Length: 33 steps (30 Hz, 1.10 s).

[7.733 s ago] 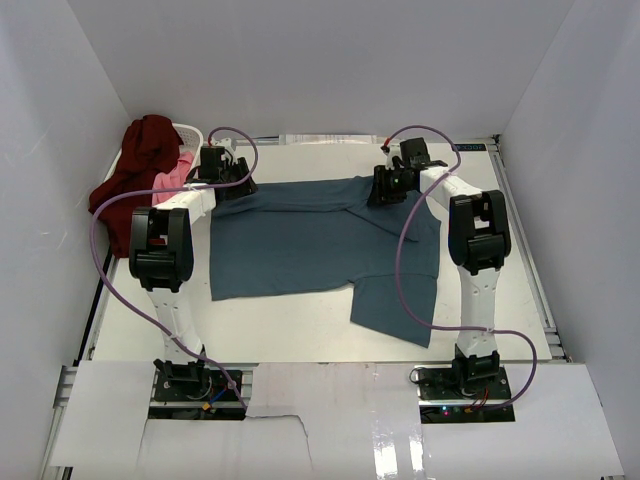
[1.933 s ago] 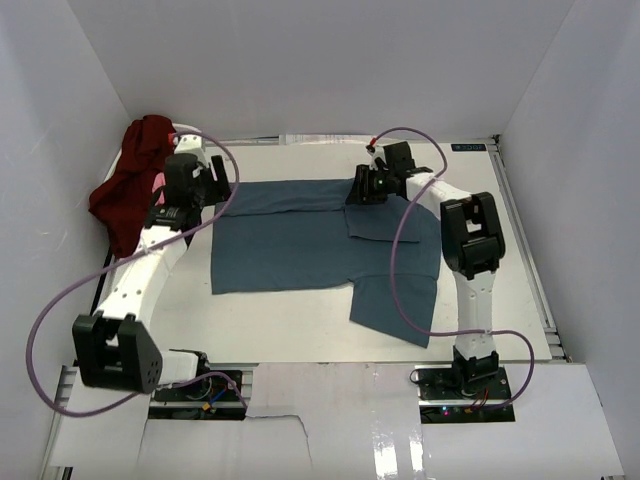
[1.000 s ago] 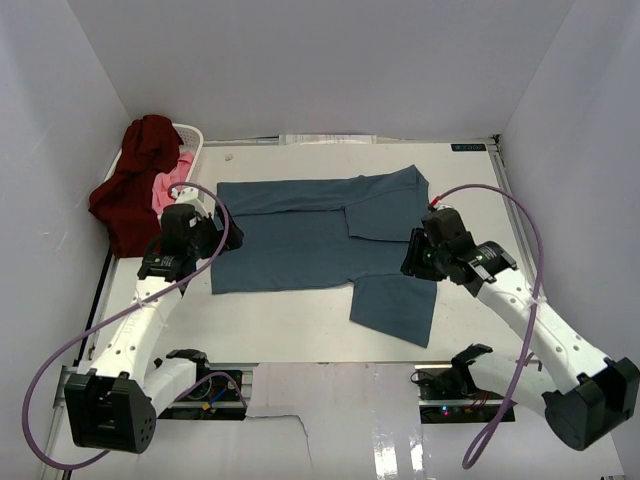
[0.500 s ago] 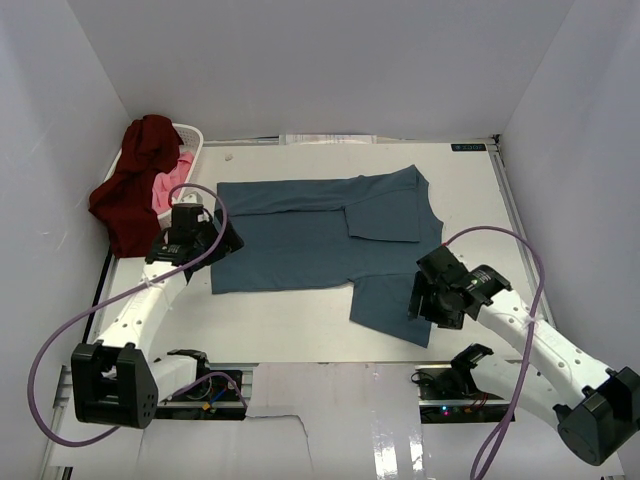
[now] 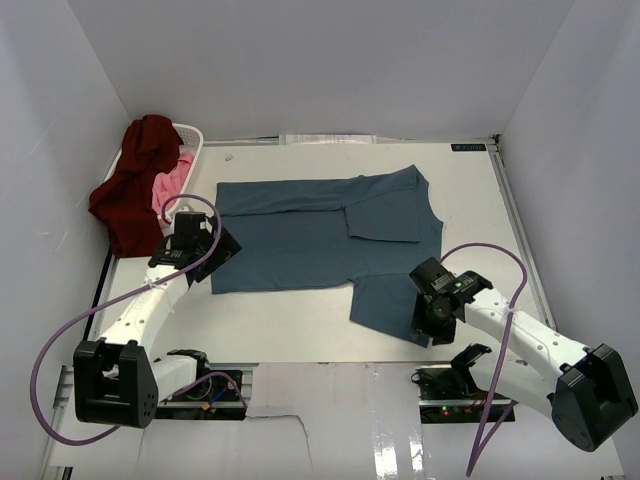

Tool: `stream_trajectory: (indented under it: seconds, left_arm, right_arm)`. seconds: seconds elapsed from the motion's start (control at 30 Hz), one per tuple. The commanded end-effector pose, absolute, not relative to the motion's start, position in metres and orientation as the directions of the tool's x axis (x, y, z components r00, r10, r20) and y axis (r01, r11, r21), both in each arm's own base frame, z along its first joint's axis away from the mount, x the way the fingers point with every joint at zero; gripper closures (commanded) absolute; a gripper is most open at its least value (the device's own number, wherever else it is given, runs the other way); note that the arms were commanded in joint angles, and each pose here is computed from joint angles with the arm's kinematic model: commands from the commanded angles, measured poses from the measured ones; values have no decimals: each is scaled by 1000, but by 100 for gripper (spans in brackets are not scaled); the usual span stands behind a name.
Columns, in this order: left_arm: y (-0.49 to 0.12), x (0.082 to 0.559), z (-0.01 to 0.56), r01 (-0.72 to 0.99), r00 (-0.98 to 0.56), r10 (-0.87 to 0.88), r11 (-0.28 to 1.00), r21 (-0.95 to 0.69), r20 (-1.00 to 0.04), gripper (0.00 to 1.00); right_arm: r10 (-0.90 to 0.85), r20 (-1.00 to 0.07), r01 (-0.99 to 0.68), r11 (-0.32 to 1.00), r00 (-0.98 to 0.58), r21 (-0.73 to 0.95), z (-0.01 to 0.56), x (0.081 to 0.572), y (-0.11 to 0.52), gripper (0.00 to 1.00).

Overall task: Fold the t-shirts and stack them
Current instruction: Grap the side of the flattened tshirt closest away from the robot with both arms

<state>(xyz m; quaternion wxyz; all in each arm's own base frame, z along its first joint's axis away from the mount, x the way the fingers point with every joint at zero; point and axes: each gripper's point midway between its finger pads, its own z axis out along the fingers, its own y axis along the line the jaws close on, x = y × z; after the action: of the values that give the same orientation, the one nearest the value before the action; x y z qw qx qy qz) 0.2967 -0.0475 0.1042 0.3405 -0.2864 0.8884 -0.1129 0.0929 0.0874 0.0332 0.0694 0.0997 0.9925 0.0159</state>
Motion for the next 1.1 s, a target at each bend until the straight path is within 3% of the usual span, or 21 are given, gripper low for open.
stream_trajectory:
  seconds: [0.0, 0.17, 1.07]
  left_arm:
    - [-46, 299, 104, -453, -577, -614, 789, -415, -539, 2]
    - [-43, 303, 107, -454, -567, -610, 792, -407, -554, 2]
    - [-40, 305, 114, -452, -553, -603, 797, -400, -576, 2]
  right_arm:
    - [224, -157, 211, 973, -962, 92, 33, 100, 97, 48]
    - [225, -143, 214, 973, -964, 88, 29, 102, 100, 52]
    - [256, -66, 258, 966, -965, -28, 22, 97, 93, 55]
